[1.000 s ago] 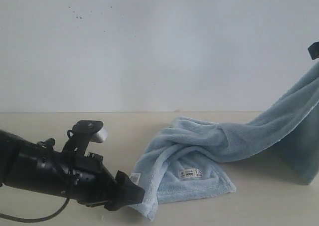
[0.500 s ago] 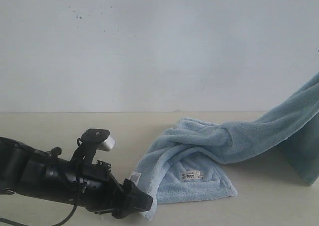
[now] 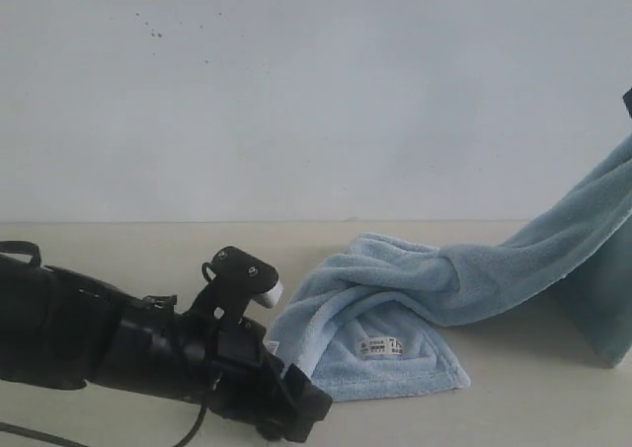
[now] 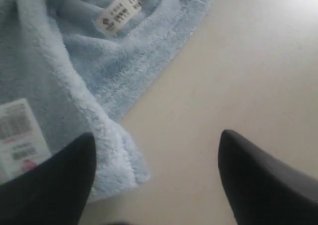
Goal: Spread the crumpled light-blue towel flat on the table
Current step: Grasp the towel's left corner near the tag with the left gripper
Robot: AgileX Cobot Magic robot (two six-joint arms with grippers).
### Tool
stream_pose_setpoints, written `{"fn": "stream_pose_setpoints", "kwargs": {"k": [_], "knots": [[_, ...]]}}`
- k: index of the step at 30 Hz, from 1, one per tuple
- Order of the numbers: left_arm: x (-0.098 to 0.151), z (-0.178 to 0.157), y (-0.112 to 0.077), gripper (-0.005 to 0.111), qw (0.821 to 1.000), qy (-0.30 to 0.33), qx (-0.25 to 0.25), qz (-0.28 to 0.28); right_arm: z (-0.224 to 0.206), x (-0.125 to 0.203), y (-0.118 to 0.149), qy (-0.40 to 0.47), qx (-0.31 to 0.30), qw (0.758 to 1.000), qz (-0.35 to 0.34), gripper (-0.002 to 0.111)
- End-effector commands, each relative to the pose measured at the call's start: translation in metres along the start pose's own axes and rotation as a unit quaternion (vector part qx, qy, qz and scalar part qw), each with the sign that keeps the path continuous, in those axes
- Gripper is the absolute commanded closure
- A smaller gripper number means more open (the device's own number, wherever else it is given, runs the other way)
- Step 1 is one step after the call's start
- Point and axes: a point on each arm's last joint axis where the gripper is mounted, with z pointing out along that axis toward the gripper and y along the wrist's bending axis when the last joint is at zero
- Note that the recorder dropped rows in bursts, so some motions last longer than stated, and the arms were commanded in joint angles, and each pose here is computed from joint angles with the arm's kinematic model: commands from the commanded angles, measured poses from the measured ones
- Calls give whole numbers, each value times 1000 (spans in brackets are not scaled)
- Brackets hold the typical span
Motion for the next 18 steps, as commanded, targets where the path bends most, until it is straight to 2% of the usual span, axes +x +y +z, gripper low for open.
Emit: {"fn": "stream_pose_setpoints", "kwargs": {"k": [1,5,13,18], "knots": [[-9,1,8,40,998,2,-64,21,-2,-2,-1,-13,-4,1000,-2,106],[-5,10,12,40,997,15,-72,27,-2,-3,-1,-17,-4,1000,-3,106],[10,36,-3,40,995,56,-56,64,-2,-3,-1,-22,-3,1000,-3,106],[20,48,0,40,990,81,-82,81,-2,-4,-1,-26,-3,1000,-2,106]]}}
